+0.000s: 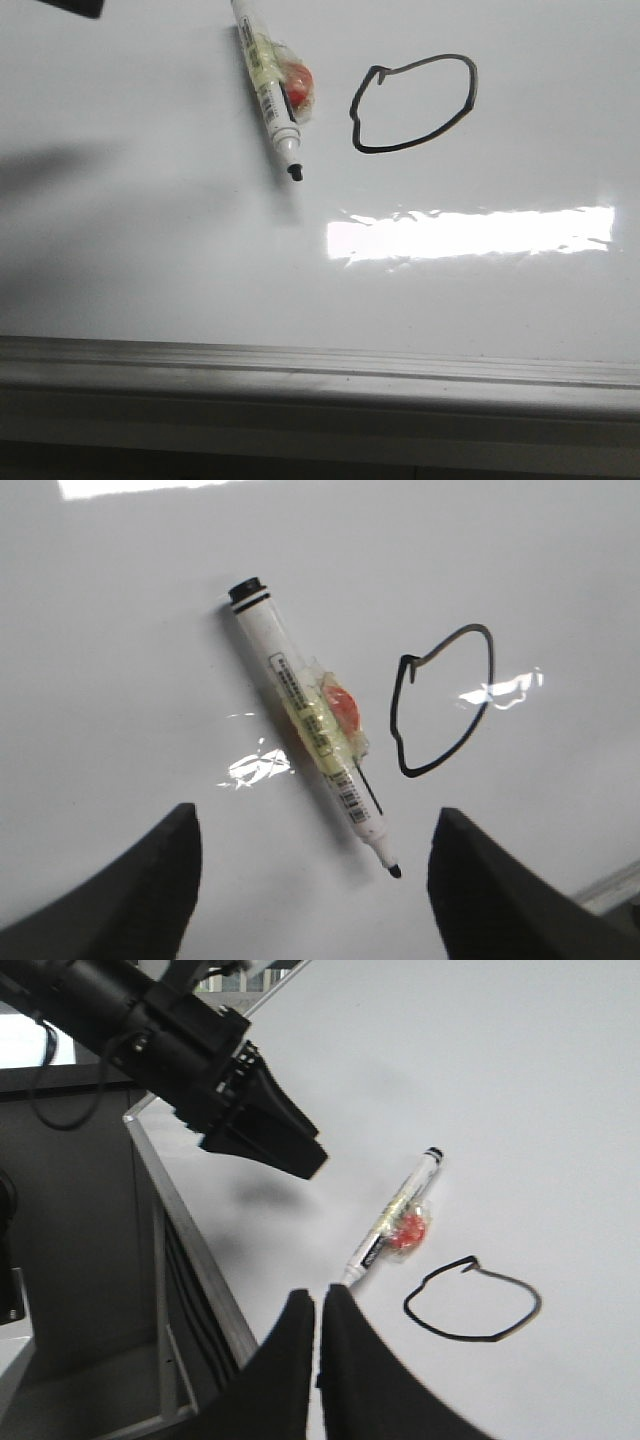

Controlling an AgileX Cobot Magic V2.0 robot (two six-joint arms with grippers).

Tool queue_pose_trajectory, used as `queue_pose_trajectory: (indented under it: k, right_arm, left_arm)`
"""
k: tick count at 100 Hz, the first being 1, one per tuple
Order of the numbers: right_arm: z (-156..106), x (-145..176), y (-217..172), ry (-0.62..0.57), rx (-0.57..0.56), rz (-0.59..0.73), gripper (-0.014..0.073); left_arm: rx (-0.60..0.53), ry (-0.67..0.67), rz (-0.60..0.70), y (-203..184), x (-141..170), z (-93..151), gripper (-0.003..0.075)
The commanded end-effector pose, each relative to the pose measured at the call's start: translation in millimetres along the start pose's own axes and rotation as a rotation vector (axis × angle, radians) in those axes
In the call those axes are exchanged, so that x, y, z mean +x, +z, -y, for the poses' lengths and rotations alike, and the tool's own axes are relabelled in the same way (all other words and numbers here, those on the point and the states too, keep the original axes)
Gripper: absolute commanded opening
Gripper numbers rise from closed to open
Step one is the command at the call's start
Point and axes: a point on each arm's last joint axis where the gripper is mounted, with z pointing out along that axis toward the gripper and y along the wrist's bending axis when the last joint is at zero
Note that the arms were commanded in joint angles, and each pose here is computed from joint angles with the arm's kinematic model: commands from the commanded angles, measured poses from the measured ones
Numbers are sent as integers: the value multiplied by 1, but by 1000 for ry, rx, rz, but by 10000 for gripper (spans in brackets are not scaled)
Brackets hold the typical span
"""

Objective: Write number 0 on whiteboard

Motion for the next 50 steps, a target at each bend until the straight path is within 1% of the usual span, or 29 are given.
queue_pose_trajectory:
  k: [1, 12, 19, 26, 30, 33, 36, 50]
  right_arm:
    - [4, -6, -8, -64, 78, 64, -40]
    - [4, 5, -17, -148, 121, 54, -40]
    - [4, 13, -20, -203, 149, 41, -40]
    - [2, 20, -24, -219, 159, 43, -40]
    - [1, 23, -25, -219, 155, 40, -40]
    - [0, 24, -26, -219, 152, 36, -40]
    - [-1, 26, -26, -219, 143, 22, -40]
    - [-4, 32, -26, -216, 107, -37, -40]
  left_arm:
    - [59, 61, 81, -25, -8, 6, 375]
    - [149, 139, 120, -46, -1, 12, 288]
    - [213, 187, 131, -55, 9, 15, 215]
    - [268, 230, 129, -62, 19, 16, 128]
    - [302, 256, 124, -65, 27, 16, 59]
    - [314, 269, 123, -66, 30, 17, 28]
    - [333, 285, 117, -68, 34, 17, -22]
    - [380, 330, 110, -70, 42, 22, -20]
